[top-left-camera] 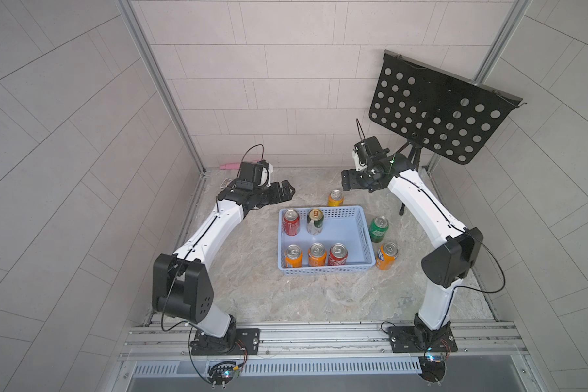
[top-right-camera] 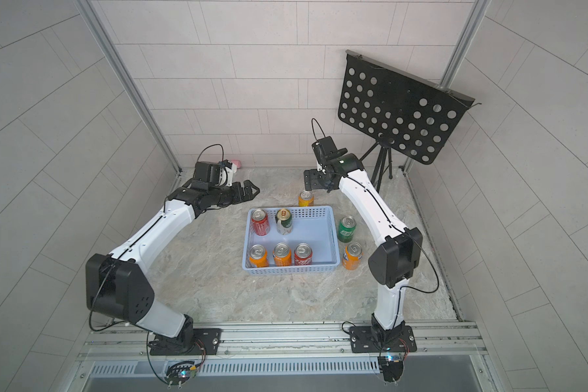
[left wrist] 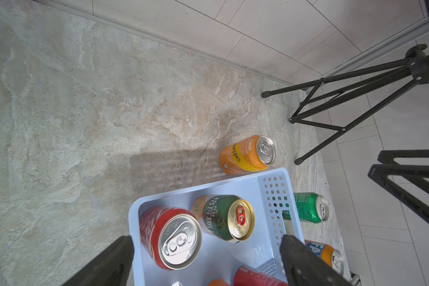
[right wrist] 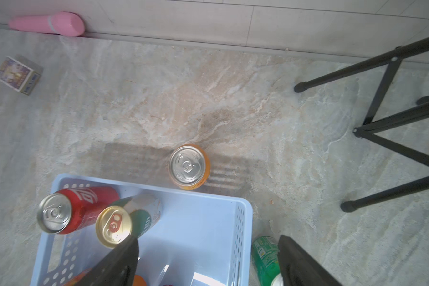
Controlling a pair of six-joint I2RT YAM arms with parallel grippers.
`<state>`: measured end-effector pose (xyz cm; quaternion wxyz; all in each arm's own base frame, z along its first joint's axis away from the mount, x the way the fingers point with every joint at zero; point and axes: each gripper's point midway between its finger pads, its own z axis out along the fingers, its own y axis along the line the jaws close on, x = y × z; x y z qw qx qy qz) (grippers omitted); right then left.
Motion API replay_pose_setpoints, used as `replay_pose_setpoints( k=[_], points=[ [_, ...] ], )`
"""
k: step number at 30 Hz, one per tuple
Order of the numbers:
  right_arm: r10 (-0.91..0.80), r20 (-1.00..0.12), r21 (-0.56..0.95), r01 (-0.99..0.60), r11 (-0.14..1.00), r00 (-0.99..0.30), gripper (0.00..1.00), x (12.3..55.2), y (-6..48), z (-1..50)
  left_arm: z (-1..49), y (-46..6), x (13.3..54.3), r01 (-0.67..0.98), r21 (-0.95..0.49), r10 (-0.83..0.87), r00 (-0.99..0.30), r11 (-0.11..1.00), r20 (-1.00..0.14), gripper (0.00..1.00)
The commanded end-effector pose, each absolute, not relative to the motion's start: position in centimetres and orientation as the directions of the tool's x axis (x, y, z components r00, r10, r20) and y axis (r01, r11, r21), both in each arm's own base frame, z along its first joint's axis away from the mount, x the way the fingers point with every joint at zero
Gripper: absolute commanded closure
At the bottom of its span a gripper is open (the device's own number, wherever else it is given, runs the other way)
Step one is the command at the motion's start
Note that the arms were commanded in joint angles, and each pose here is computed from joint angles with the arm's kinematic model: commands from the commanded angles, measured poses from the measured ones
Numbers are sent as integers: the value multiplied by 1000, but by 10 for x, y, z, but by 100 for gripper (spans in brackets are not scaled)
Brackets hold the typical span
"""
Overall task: Take out the drinks from the basket
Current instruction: Place the drink at the center of the board.
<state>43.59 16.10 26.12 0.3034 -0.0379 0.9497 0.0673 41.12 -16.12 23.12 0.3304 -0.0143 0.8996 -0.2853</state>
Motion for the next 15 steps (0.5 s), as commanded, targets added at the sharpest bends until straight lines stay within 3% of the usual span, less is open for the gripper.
replay_pose_setpoints(
  k=[1,15],
  points=[
    [-59,-566,168,-184,968,-823,11,413,175,252,241,-151,394,185,-475,-186,-754,860,-630,0],
    [-143,-577,243,-336,910,-804,15,305,196,215,229,-137,380,134,-450,-212,-741,883,-638,0]
  ],
)
